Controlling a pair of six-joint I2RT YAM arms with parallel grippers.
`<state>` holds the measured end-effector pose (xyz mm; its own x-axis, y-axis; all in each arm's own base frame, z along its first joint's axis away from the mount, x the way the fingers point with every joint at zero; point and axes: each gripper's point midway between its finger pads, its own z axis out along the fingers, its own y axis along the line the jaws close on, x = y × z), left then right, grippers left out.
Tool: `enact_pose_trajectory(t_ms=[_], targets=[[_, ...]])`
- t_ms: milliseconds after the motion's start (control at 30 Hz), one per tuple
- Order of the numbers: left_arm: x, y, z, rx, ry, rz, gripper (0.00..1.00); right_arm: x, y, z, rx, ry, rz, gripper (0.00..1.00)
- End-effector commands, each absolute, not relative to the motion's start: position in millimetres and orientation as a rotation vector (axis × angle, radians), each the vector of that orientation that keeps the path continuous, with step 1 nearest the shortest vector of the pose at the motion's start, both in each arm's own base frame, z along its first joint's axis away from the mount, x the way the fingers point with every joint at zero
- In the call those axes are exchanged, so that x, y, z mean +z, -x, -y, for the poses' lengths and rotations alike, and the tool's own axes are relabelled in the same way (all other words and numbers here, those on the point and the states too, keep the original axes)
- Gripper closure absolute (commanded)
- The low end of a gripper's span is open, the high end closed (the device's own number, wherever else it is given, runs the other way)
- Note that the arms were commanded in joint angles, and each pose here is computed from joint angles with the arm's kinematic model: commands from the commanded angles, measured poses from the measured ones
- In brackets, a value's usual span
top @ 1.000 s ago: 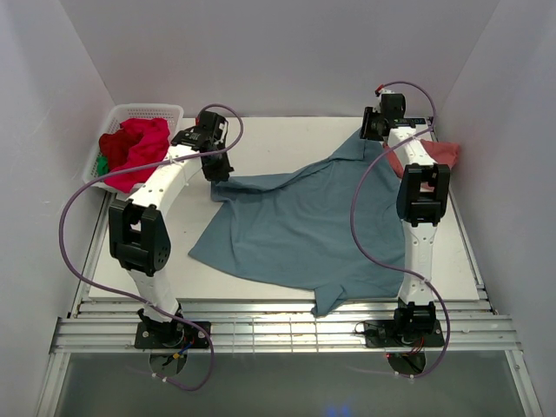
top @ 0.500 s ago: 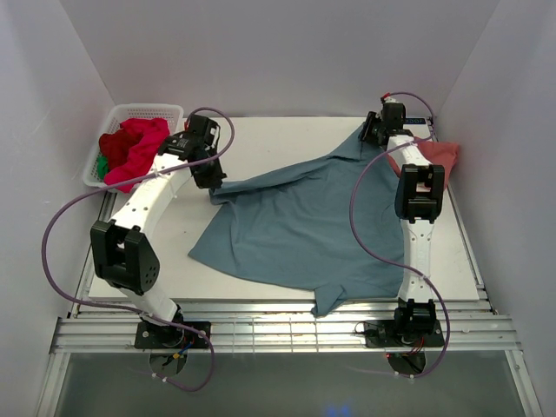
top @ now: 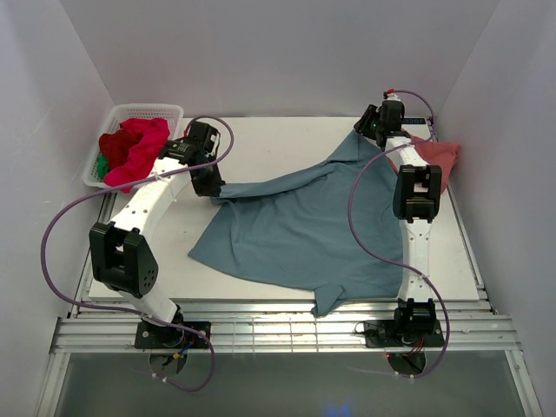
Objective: Fold and stack the t-shirts
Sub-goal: Flatten out the tshirt
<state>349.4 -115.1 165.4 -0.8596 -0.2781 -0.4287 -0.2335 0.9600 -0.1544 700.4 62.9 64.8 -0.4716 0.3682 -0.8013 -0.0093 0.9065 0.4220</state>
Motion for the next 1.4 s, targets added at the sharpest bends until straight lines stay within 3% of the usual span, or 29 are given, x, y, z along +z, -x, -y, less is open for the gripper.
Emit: enact_pose_trajectory(t_ms=[0, 167, 333, 433, 600, 933, 1200, 1367], targets=[[178, -346, 115, -0.160, 0.375, -2.620, 1.00, 68, -712, -74, 0.507, -0.274, -1.965, 0.54], [181, -346, 117, -0.170, 0.381, -2.617, 1.00, 58, -711, -80, 0.515, -0.270, -1.981, 0.56], [179, -344, 116, -0.165, 0.390, -2.620, 1.00, 62, -709, -86, 0.521, -0.250, -1.973, 0.86], [178, -347, 113, -0.149, 0.395, -2.606, 1.00, 76, -708, -89, 0.524, -0.237, -1.935, 0.92], [174, -367, 103, -0.060, 0.381, -2.539, 1.00, 117, -711, -88, 0.516, -0.229, -1.860, 0.92], [152, -460, 49, 0.123, 0.504, -2.345, 1.00, 220, -698, -88, 0.520, -0.179, -1.727, 0.92], [122, -523, 27, 0.124, 0.514, -2.326, 1.00, 255, -688, -95, 0.575, -0.160, -1.673, 0.92], [151, -579, 19, 0.069, 0.512, -2.229, 1.00, 263, -694, -99, 0.604, -0.158, -1.656, 0.92]])
